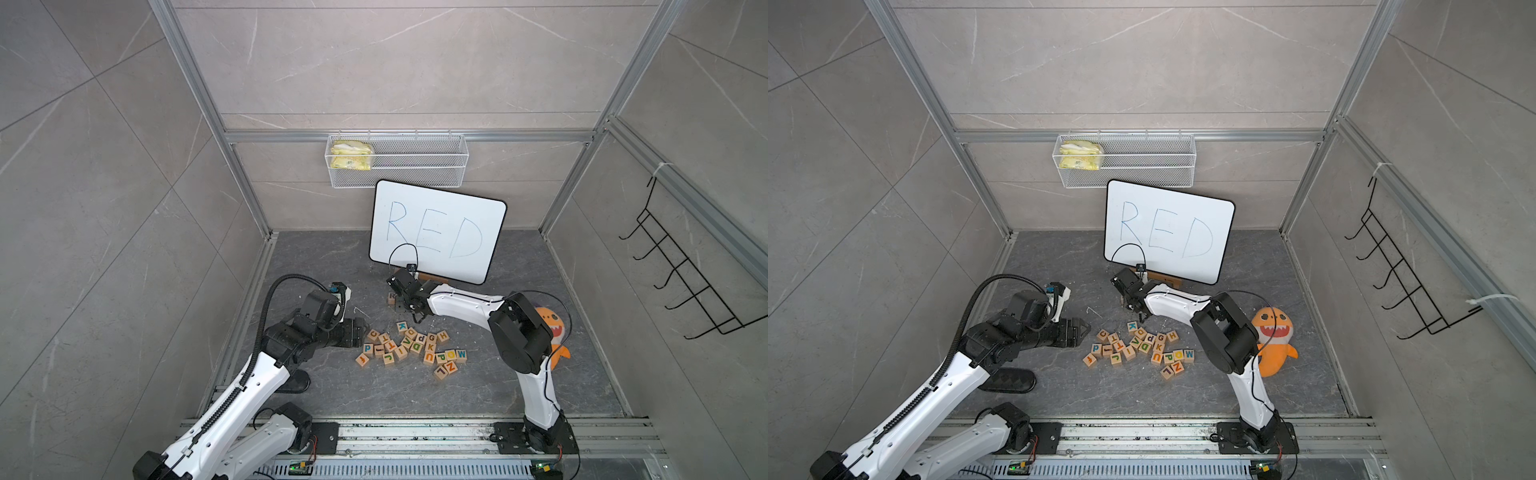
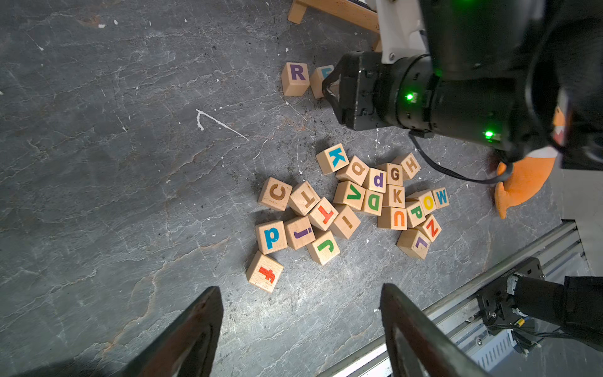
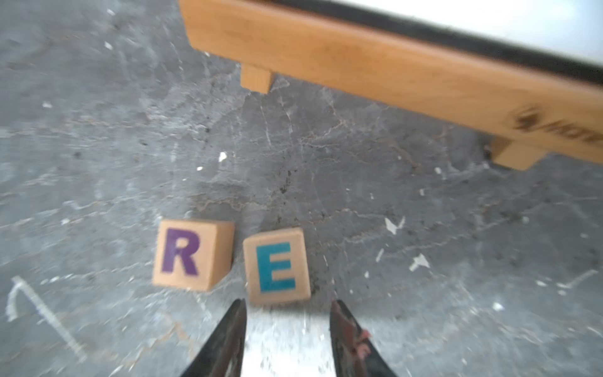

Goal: Assemble the uppercase word "red" with letter blocks
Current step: Adjust the letter block at the center of the board, then move the letter block to the center of the board.

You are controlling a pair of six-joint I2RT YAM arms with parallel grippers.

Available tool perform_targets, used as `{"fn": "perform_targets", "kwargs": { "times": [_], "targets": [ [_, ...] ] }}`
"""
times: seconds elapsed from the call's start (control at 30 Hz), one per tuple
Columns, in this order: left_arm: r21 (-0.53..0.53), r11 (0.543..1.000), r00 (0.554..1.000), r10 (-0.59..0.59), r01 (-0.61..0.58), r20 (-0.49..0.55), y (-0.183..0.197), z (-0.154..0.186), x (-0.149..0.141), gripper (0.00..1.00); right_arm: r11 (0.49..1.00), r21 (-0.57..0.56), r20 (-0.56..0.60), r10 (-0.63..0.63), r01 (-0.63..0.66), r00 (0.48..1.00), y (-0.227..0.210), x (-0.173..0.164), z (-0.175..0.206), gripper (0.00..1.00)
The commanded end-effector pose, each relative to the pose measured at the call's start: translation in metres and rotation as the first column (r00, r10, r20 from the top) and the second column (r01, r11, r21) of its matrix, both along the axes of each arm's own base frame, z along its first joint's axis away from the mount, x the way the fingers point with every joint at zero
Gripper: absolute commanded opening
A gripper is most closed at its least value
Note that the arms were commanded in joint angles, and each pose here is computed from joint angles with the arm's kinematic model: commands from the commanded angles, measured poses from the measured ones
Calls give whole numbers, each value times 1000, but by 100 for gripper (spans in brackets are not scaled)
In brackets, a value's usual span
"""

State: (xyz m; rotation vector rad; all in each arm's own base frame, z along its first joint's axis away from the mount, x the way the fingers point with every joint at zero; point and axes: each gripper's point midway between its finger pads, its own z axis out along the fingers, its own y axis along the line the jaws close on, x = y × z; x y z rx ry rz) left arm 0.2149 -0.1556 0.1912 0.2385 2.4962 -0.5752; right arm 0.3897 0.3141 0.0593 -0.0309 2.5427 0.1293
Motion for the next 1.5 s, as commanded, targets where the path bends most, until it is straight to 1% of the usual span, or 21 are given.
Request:
{"fn": "perform_targets", "kwargs": {
  "times": [0.0,0.2,0.3,0.43,0.57,0.73,0.93,1.1,1.33,1.47],
  "targets": [
    [-8,1000,1000,-4,4,7,-1,6,-1,79,998,48,85,40,-44,996,0,-11,41,43],
    [-11,1000,1000,-4,4,11,-1,7,-1,79,989,127,140,54,-72,989,-29,-47,76,38],
    [-16,1000,1000,-6,6,11,-2,8,-2,79,987,139,137,56,-75,989,-49,-68,80,38],
    [-19,1000,1000,-8,9,9,-2,8,-2,79,989,139,114,28,-44,993,-77,-93,78,38],
    [-28,999,1000,-22,21,-12,-6,4,-3,79,988,156,107,-11,-5,994,-97,-110,74,38],
    [-34,999,998,-40,38,-43,-11,0,-5,79,989,123,106,-90,77,990,-127,-123,65,37],
    [-34,999,998,-40,38,-56,-11,-3,-5,79,984,122,71,-136,127,988,-145,-139,46,37],
    [-69,995,993,-77,71,-89,-21,-5,-8,79,983,125,55,-140,132,989,-149,-145,40,37],
    [-77,993,987,-98,89,-127,-26,-12,-10,79,983,120,58,-148,141,987,-155,-149,45,37],
    [-68,994,986,-91,82,-140,-25,-16,-11,79,985,124,57,-131,123,990,-151,-148,47,37]
  ]
}}
